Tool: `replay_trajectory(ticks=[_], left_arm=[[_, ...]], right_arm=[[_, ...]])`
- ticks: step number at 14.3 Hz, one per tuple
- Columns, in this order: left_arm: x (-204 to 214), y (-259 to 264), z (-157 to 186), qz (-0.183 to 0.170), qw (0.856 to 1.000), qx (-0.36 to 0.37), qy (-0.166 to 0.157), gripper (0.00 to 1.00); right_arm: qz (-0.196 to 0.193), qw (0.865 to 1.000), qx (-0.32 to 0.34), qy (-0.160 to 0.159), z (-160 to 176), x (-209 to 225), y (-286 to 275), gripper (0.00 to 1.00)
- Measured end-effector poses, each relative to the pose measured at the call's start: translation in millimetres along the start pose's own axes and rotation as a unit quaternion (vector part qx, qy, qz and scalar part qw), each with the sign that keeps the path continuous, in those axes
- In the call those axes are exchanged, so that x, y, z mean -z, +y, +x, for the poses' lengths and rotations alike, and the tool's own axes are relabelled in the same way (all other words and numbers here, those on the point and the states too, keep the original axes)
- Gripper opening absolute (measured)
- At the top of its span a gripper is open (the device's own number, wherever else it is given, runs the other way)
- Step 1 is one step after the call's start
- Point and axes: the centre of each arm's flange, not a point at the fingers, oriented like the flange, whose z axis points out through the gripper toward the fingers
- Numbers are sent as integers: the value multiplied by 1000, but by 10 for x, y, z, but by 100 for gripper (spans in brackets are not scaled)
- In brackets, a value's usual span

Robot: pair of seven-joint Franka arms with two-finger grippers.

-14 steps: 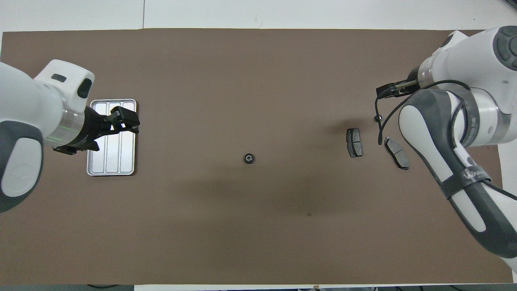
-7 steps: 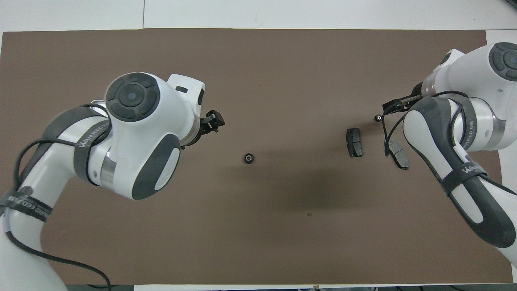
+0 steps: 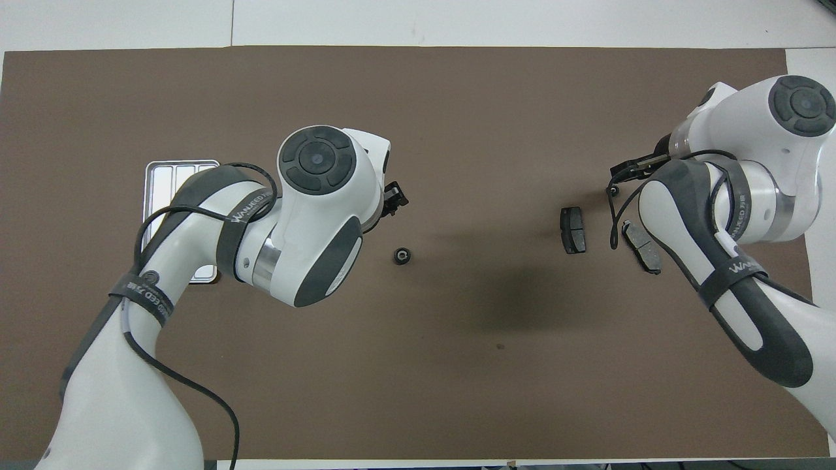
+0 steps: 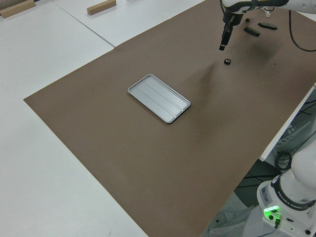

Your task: Pick bearing gear from pile to tray

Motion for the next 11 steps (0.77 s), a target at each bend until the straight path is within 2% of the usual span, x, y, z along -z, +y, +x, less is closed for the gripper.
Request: replay_trajectory(ticks=[3,11], left_arm=[[-118,43,8,-14,1000,-1,10,100],[-403,103,-345,0,1000,-27,2,100]], right_arm=[[1,1000,0,-7,4,-168,-2,90],[4,1000,3,-14,39,-360,-211,90]])
